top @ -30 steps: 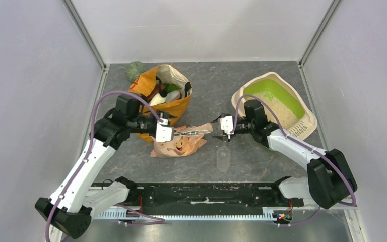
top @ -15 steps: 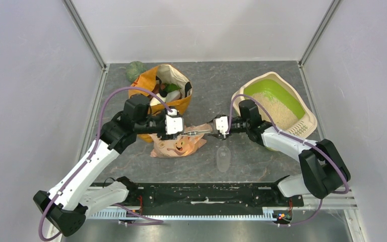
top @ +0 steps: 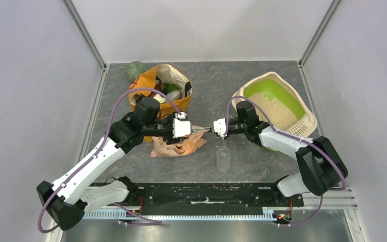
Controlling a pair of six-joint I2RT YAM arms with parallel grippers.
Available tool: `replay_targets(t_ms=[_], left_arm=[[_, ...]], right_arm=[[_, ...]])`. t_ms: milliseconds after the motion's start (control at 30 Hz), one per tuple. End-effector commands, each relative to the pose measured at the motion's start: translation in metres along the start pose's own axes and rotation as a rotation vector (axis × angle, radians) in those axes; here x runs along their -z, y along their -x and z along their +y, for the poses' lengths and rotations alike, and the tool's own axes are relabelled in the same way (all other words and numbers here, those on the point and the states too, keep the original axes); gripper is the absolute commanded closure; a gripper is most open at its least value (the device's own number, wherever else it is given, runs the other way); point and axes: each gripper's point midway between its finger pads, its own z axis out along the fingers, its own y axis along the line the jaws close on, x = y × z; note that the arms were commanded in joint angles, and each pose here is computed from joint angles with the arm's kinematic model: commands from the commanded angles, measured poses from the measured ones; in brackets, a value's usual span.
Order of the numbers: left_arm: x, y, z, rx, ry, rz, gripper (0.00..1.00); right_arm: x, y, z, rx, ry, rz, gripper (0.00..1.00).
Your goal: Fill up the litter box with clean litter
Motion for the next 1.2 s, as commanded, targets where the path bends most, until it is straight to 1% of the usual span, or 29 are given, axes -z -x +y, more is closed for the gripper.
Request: replay_targets(t_ms=[0,100,233,367,467,533,633,767,833,933,1033,1100,1167], left_arm=[[-0.014,-0.002,0.007,0.075,0.061,0.005,0.35],[-0.021,-0.004,0.017,0.117,0.111,-0.001,0.32],[-0.028,-0.008,0.014,0.115,0.115,-0.007,0.29],[-0.034,-0.016,0.004,0.079,0.095,0.011,0.29],[-0.037,-0.019,-0.001,0.04,0.091,0.023,0.33],[-0.039,-0.022,-0.003,0.021,0.089,0.036,0.37],[-0.042,-0.022,0.0,0.007,0.107,0.042,0.46],[-0.047,-0.021,0.003,-0.002,0.121,0.052,0.56],[-0.049,-0.022,0.005,-0.007,0.127,0.061,0.63],[-0.05,-0.023,0.007,-0.014,0.137,0.073,0.76],[-0.047,-0.023,0.009,-0.027,0.137,0.083,0.93],[-0.045,-0.022,0.008,-0.036,0.128,0.089,0.98],[-0.041,-0.022,0.006,-0.05,0.107,0.107,0.98]], right_arm=[[0.003,0.026,-0.03,0.076,-0.065,-0.048,1.0],[0.006,0.033,-0.031,0.075,-0.069,-0.059,1.0],[0.007,0.039,-0.031,0.079,-0.066,-0.073,1.0],[0.008,0.042,-0.032,0.071,-0.069,-0.076,1.0],[0.01,0.045,-0.032,0.071,-0.069,-0.08,1.0],[0.011,0.048,-0.031,0.072,-0.068,-0.082,1.0],[0.012,0.048,-0.031,0.072,-0.064,-0.083,1.0],[0.012,0.049,-0.03,0.071,-0.064,-0.084,1.0],[0.012,0.05,-0.03,0.07,-0.063,-0.085,1.0],[0.012,0.05,-0.03,0.073,-0.063,-0.084,1.0],[0.013,0.05,-0.03,0.073,-0.064,-0.083,1.0],[0.013,0.051,-0.031,0.076,-0.065,-0.082,1.0],[0.014,0.052,-0.031,0.08,-0.065,-0.081,1.0]])
